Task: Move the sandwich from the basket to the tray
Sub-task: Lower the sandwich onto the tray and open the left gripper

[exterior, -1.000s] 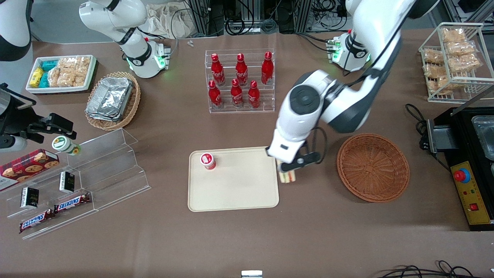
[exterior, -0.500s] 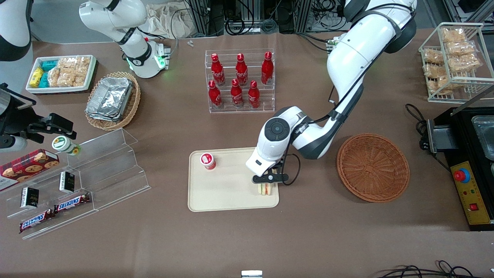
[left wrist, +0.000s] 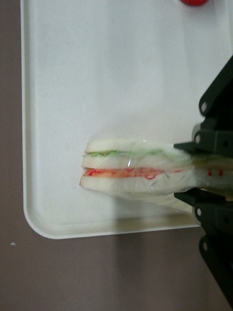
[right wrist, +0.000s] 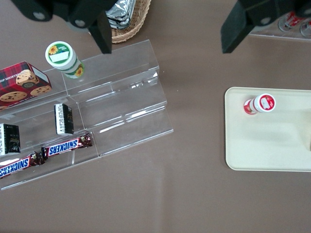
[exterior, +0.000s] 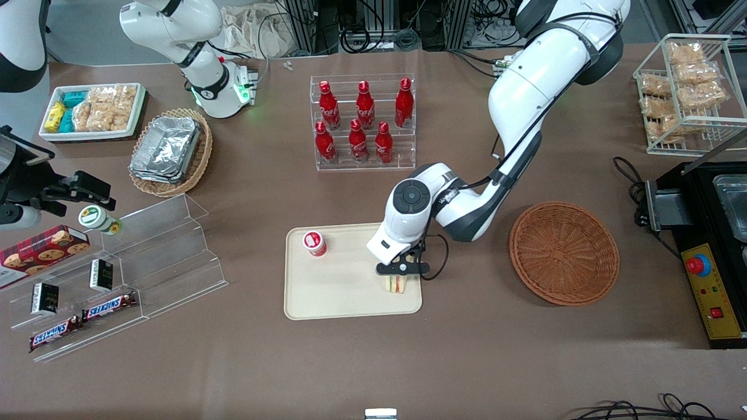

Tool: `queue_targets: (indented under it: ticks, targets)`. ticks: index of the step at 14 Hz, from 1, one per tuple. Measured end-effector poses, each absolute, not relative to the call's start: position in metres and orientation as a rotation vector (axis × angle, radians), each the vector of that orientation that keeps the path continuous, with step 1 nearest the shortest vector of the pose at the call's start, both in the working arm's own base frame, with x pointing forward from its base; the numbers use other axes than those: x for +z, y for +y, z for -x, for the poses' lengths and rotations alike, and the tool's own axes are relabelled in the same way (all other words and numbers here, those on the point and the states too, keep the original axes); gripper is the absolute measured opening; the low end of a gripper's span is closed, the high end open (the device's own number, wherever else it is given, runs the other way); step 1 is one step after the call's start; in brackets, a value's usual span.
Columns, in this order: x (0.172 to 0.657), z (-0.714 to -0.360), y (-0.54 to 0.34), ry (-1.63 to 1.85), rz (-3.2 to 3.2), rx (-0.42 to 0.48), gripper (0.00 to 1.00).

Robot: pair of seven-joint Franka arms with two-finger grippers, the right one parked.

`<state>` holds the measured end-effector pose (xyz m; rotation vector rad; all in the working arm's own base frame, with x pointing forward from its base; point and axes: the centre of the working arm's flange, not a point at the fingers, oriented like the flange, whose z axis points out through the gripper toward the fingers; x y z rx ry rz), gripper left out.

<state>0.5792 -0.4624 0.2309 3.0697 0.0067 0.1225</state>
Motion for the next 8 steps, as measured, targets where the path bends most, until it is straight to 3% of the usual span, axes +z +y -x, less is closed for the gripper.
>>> queue_targets:
  ticks: [6,8]
  targets:
    - [0.229,-0.594,-0.45,0.019,-3.083,0.165,0.99]
    - [0.248,-0.615,-0.431,0.082,-3.066,0.206,1.0]
